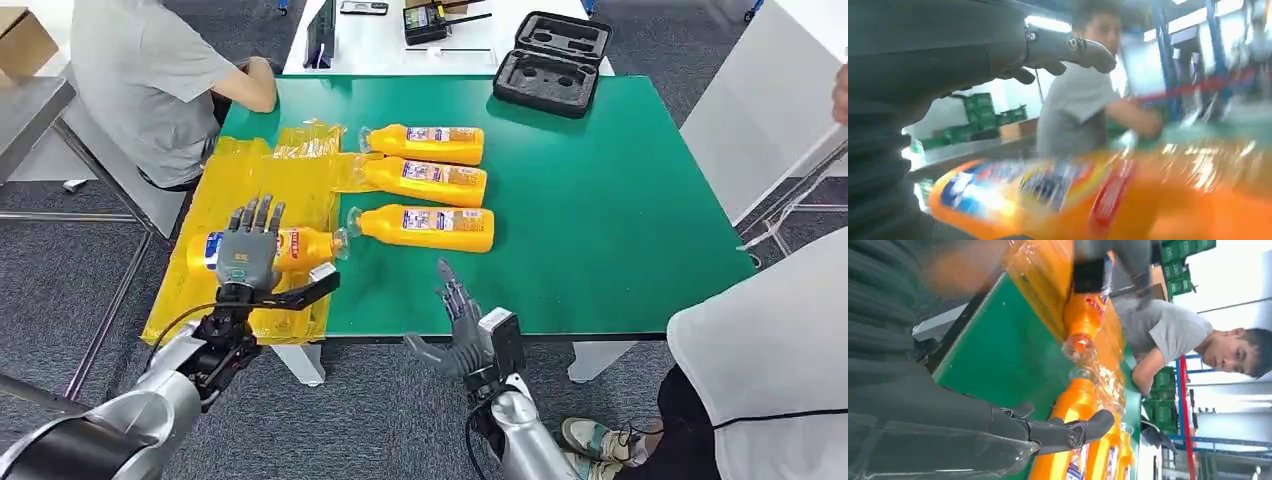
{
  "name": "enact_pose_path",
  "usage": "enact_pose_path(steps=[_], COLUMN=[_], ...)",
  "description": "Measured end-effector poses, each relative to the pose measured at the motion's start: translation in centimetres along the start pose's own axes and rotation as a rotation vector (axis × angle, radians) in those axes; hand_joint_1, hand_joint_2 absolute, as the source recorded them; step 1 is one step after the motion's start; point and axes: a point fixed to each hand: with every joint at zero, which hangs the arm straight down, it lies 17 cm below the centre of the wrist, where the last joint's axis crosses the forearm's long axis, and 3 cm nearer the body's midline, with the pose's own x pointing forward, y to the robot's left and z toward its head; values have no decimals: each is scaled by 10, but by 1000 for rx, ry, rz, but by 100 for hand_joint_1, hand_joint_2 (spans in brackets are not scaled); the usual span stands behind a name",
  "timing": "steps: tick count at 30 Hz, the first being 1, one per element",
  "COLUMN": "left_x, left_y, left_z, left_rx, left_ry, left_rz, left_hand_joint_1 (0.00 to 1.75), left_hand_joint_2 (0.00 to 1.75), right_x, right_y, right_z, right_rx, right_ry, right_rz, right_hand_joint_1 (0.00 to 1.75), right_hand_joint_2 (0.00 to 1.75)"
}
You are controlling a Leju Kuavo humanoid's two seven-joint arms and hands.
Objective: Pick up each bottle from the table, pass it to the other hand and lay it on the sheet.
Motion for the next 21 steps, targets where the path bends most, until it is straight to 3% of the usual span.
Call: enact_pose_path(steps=[3, 7, 8, 14, 21], left_x=[62, 104, 110, 100, 92], left_y=[26, 45, 54, 100, 131], left_z=[4, 25, 32, 91, 114], left_rx=[98, 156, 183, 378, 474], left_ry=[-174, -261, -283, -237, -254], left_rz=[293, 567, 661, 1222, 1268], left_hand_joint_1=[0, 0, 0, 0, 0], left_hand_joint_2=[175, 175, 175, 175, 175], right_x=[2, 9, 14, 71, 104], right_y=[-5, -15, -19, -63, -65], right_z=[5, 9, 10, 13, 13], right_rx=[-26, -74, -94, -315, -327], right_ry=[-6, -29, -45, -192, -277], right_rz=[1, 42, 69, 292, 310], right_hand_joint_1=[0, 0, 0, 0, 0], right_hand_joint_2=[175, 175, 0, 0, 0])
